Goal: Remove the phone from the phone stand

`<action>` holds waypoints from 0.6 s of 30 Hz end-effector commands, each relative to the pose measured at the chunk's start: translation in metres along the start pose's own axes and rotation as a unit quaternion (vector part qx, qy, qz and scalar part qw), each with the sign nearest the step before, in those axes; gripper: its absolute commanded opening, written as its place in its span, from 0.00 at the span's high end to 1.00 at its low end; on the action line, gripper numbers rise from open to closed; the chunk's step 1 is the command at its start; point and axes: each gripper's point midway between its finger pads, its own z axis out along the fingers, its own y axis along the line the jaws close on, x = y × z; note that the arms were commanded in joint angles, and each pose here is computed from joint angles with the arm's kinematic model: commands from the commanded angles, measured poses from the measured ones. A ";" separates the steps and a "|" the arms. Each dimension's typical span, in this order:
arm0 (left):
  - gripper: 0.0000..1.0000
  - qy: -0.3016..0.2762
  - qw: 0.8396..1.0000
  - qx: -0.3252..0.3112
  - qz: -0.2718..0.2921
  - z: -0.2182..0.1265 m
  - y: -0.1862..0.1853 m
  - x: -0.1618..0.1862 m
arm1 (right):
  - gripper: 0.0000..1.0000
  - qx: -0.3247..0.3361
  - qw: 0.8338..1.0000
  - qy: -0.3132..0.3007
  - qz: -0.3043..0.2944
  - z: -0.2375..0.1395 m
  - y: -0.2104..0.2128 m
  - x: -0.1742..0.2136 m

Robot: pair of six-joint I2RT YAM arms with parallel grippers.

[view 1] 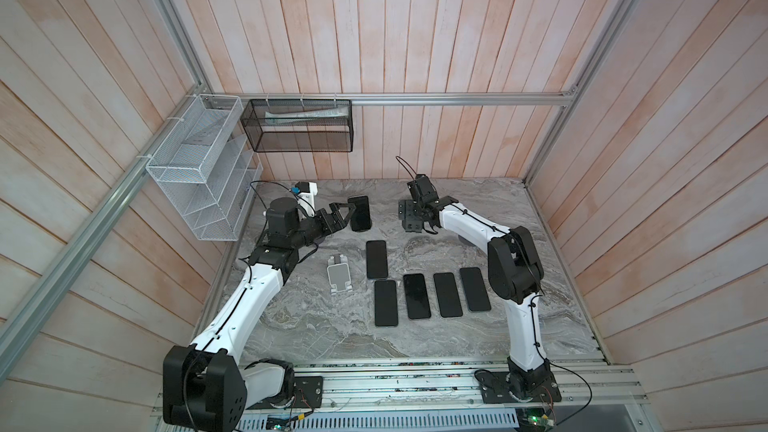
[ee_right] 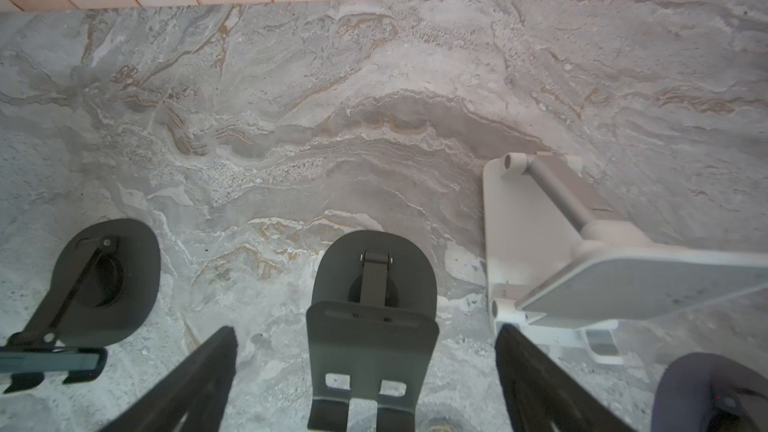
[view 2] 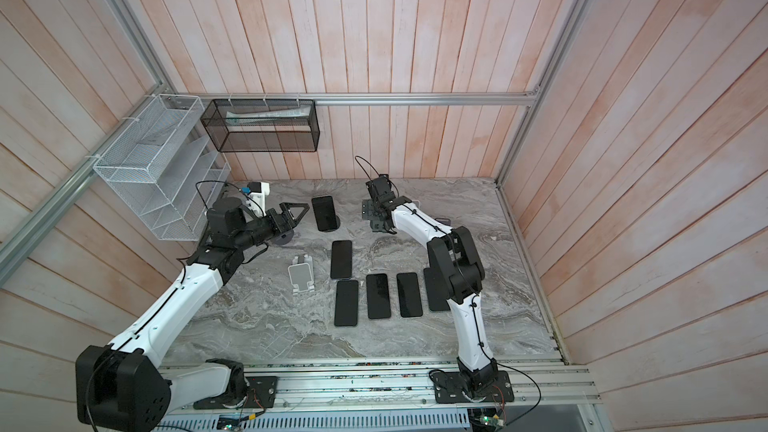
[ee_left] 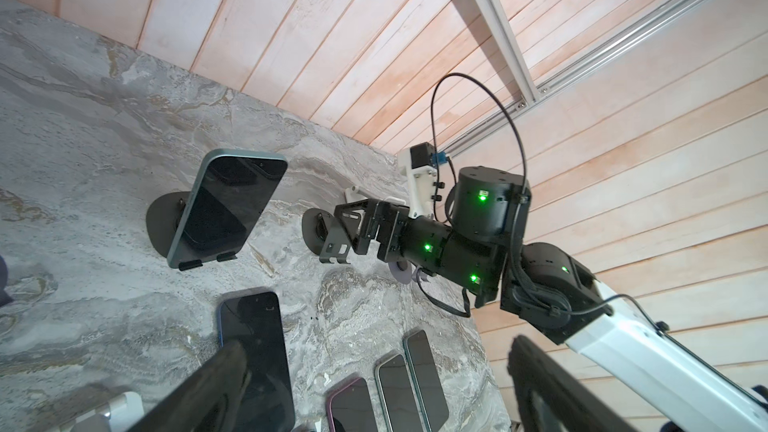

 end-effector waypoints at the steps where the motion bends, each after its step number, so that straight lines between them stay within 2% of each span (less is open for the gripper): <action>1: 0.00 0.006 1.000 0.019 0.003 0.004 -0.004 0.004 | 0.02 -0.007 1.000 0.011 0.012 0.012 0.001 0.004; 3: 0.00 0.008 1.000 0.017 0.003 0.005 -0.002 0.005 | 0.03 0.001 1.000 0.014 0.023 0.019 -0.002 0.008; 9: 0.00 0.010 1.000 0.012 0.002 0.007 0.002 0.006 | 0.14 0.010 0.998 0.010 0.055 0.034 -0.008 0.013; 18: 0.00 0.012 1.000 0.009 -0.001 0.009 0.004 0.007 | 0.41 0.017 0.999 0.004 0.034 0.039 -0.010 0.013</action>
